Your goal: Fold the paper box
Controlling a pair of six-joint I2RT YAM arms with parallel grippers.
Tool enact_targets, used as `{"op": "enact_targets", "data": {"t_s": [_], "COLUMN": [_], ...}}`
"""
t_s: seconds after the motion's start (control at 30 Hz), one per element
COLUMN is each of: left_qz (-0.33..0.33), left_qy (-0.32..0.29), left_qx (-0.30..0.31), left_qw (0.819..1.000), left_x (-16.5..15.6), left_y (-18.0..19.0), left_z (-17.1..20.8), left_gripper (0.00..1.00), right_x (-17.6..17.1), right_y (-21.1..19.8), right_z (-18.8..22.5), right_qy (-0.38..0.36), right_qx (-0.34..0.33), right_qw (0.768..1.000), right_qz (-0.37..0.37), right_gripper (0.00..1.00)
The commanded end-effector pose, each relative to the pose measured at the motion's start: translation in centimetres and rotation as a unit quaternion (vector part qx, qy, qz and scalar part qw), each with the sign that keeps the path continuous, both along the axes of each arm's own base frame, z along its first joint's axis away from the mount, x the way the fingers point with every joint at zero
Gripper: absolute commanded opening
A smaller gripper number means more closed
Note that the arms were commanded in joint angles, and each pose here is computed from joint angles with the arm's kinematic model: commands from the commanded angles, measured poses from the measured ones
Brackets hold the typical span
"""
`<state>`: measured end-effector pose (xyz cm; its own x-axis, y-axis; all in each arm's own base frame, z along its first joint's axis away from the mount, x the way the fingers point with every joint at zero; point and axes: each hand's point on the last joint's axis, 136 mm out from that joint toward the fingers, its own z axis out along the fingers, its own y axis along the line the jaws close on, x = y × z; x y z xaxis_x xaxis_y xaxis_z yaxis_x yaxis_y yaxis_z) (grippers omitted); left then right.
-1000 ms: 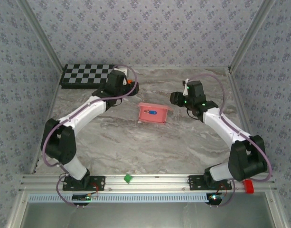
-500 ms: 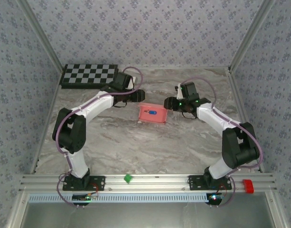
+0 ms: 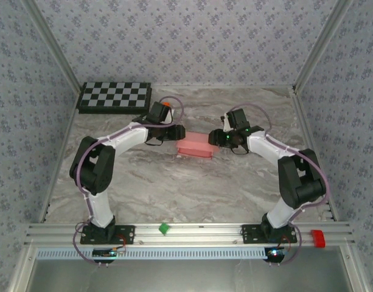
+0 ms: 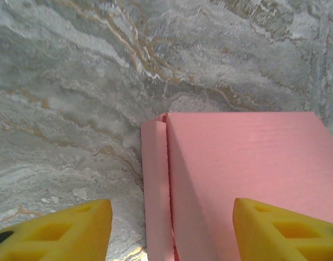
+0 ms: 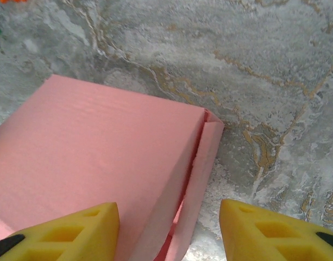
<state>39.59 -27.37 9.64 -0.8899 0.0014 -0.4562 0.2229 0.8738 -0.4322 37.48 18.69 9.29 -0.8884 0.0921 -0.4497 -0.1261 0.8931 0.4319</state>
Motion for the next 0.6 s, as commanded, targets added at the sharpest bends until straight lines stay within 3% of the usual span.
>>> {"op": "enact_targets", "data": {"t_s": [0.0, 0.57], "left_qz": [-0.008, 0.018], "left_qy": [0.009, 0.044], "left_qx": [-0.015, -0.032], "left_qw": [1.0, 0.998], "left_x": [-0.3, -2.6], "left_y": [-1.1, -1.7], "left_z": [-0.7, -3.6], "left_gripper": [0.59, 0.44], "right_x": [-0.5, 0.2], "right_y": [0.1, 1.9], "right_z": [-1.7, -5.1], "right_qy": [0.023, 0.063], "right_qx": [-0.009, -0.001], "right_qw": [1.0, 0.997], "right_qz": [0.002, 0.038], "right_gripper": [0.53, 0.38]}}
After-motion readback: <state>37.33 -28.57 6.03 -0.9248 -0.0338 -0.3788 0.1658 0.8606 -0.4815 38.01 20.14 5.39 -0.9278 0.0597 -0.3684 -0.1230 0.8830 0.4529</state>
